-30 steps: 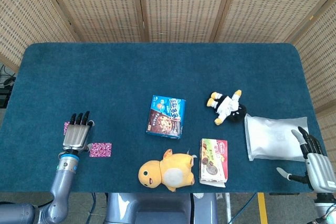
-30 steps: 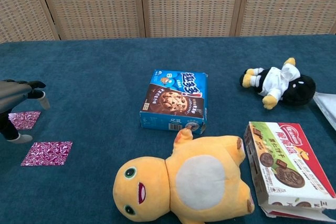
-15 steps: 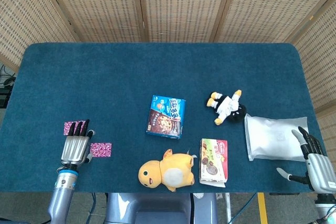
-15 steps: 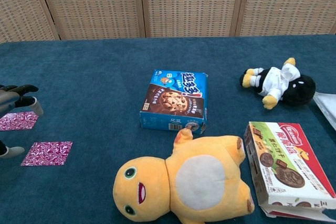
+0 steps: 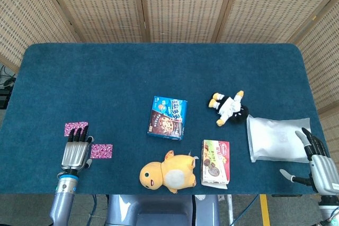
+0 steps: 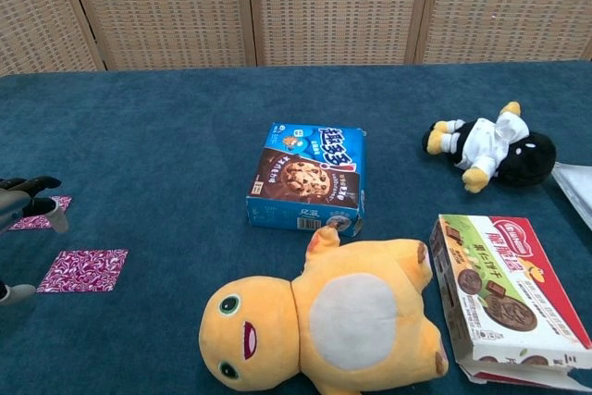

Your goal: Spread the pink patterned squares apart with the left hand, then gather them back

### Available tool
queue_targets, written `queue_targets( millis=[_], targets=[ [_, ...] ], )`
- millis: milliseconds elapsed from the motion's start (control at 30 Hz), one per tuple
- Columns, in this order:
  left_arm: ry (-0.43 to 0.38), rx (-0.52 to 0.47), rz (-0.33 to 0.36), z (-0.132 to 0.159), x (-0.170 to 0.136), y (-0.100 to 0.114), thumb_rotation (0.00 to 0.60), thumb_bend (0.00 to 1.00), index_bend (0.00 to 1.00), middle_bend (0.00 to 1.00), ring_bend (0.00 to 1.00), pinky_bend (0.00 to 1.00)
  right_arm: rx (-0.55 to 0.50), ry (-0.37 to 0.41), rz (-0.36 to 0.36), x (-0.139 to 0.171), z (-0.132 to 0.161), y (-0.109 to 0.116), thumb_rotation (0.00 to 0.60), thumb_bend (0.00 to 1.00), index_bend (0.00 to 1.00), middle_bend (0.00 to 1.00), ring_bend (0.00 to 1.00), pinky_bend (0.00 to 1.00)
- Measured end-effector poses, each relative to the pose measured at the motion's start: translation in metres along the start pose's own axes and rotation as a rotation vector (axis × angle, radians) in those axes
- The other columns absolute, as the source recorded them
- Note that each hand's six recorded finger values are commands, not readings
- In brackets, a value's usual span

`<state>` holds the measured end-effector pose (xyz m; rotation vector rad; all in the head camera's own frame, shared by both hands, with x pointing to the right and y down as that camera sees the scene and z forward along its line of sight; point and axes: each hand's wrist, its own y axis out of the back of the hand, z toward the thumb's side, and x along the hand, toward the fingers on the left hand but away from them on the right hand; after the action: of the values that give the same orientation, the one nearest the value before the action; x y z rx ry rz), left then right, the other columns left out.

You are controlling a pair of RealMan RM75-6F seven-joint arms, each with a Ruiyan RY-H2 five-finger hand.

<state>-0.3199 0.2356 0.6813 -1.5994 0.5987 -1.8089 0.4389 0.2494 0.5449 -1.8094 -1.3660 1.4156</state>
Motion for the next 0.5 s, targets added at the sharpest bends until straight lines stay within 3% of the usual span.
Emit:
queue_targets(
  millis=[500],
  targets=[
    [0.006, 0.002, -0.013, 0.011, 0.006, -0.007, 0.6, 0.27, 0.29, 0.0, 0.0, 0.0, 0.001, 0.003, 0.001, 0.0, 0.001, 0.0, 0.6, 0.11, 0.04, 0.0, 0.0, 0.0]
  ],
)
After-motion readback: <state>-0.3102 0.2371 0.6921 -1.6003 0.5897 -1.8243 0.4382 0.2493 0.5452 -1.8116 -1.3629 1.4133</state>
